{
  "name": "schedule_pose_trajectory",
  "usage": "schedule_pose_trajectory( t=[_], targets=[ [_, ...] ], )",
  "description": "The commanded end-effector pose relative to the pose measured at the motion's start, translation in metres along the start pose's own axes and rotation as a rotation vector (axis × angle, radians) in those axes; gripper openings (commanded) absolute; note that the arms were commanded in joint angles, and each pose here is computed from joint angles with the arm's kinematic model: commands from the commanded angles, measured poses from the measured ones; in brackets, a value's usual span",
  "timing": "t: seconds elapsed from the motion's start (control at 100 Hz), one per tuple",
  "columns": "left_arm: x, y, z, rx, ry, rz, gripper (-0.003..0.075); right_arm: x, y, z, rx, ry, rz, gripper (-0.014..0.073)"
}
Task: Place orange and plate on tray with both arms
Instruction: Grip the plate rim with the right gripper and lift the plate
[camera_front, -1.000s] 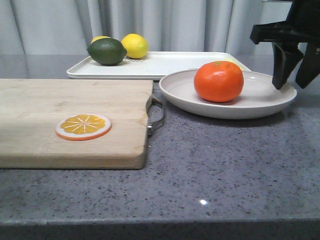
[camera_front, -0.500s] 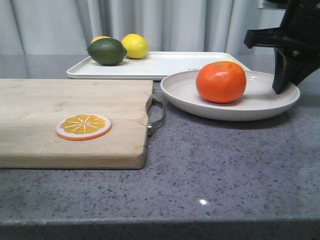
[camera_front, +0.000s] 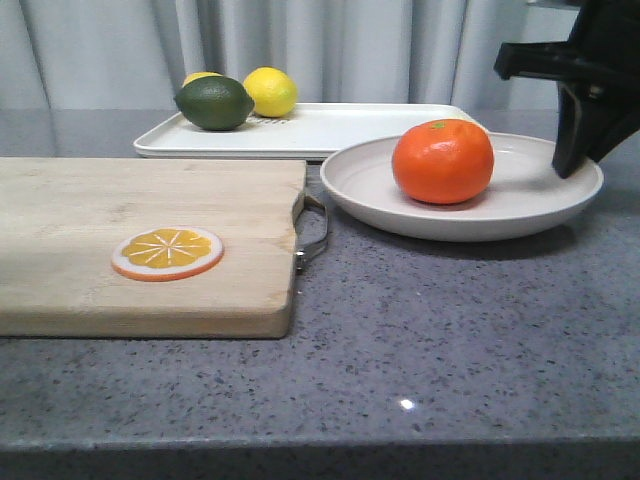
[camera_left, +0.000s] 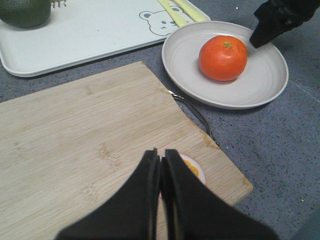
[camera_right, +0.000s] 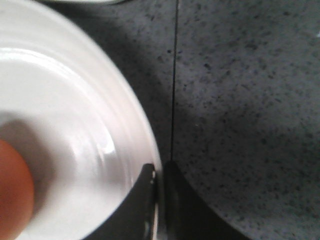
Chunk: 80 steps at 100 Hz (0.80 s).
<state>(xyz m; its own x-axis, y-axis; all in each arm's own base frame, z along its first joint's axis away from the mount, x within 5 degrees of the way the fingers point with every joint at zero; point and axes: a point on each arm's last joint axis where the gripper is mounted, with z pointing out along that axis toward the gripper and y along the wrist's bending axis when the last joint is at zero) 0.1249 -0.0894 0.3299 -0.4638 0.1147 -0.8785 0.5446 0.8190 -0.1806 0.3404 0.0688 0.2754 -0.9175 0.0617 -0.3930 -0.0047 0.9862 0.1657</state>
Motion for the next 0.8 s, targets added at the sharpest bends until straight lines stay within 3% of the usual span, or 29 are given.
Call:
schedule_pose_trajectory(
  t=[0.0, 0.28, 0.51, 0.79],
  targets=[
    [-0.014, -0.002, -0.006, 0.004, -0.099, -0.013, -0.0020, -0.008, -0.008, -0.038, -0.031, -0.117, 0.006, -0.0060],
    [-0.014, -0.002, -0.006, 0.004, -0.099, -0.013, -0.0020, -0.016, -0.010, -0.056, -0.358, -0.164, 0.059, -0.0060],
    [-0.014, -0.002, -0.006, 0.004, -0.099, -0.013, -0.0020, -0.034, -0.006, -0.076, -0.371, -0.261, 0.035, -0.0058],
    [-0.014, -0.002, -0.006, 0.004, -0.099, -0.013, -0.0020, -0.071, 0.002, -0.081, -0.400, -0.283, -0.007, -0.0058]
  ],
)
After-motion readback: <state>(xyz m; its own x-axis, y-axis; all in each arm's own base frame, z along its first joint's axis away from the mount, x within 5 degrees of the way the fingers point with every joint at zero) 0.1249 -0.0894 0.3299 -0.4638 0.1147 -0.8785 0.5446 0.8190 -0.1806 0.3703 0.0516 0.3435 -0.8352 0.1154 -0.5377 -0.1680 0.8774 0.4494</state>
